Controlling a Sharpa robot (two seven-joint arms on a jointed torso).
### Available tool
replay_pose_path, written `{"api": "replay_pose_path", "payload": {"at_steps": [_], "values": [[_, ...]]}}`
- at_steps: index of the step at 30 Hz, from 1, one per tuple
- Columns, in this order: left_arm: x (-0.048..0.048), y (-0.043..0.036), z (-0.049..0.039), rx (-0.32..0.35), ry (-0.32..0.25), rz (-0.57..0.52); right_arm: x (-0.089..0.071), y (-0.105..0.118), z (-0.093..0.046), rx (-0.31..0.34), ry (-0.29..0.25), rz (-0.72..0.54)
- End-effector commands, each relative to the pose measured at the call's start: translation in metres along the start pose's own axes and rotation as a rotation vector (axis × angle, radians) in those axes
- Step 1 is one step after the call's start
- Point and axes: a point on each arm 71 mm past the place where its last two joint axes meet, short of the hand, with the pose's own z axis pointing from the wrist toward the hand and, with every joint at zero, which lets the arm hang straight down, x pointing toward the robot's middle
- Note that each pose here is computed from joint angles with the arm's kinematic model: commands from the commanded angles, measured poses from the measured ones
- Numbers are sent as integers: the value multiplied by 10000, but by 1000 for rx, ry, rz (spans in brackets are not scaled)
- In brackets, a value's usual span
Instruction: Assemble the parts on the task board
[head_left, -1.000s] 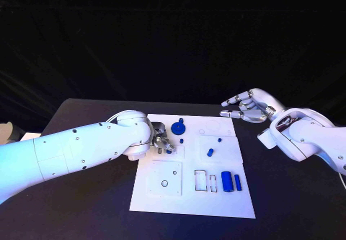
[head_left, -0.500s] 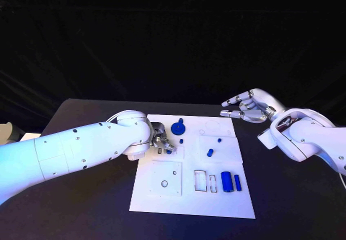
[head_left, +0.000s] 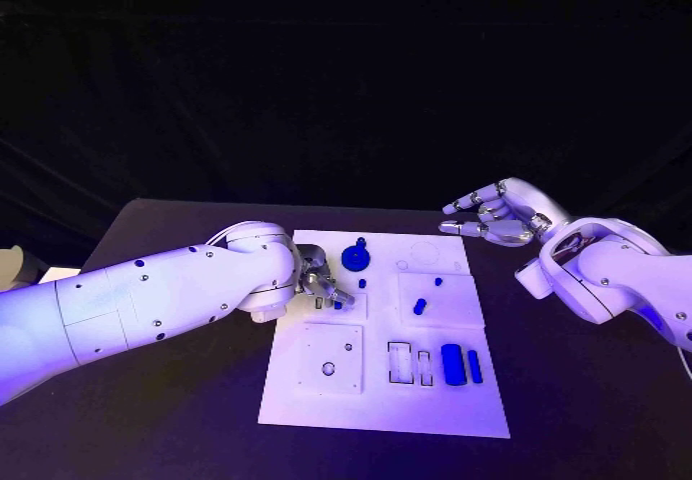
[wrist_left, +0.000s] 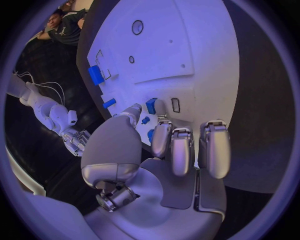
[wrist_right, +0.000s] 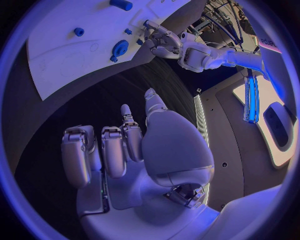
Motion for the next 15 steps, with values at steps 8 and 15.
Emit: {"api": "replay_pose_path", "payload": {"at_steps": [8,15], "values": [[-115,-16,-103,37,-37,-103,13,-12,8,-4,13,0],[-294,62,-175,33,-1,-97,21,-34,7,2,15,1]]}}
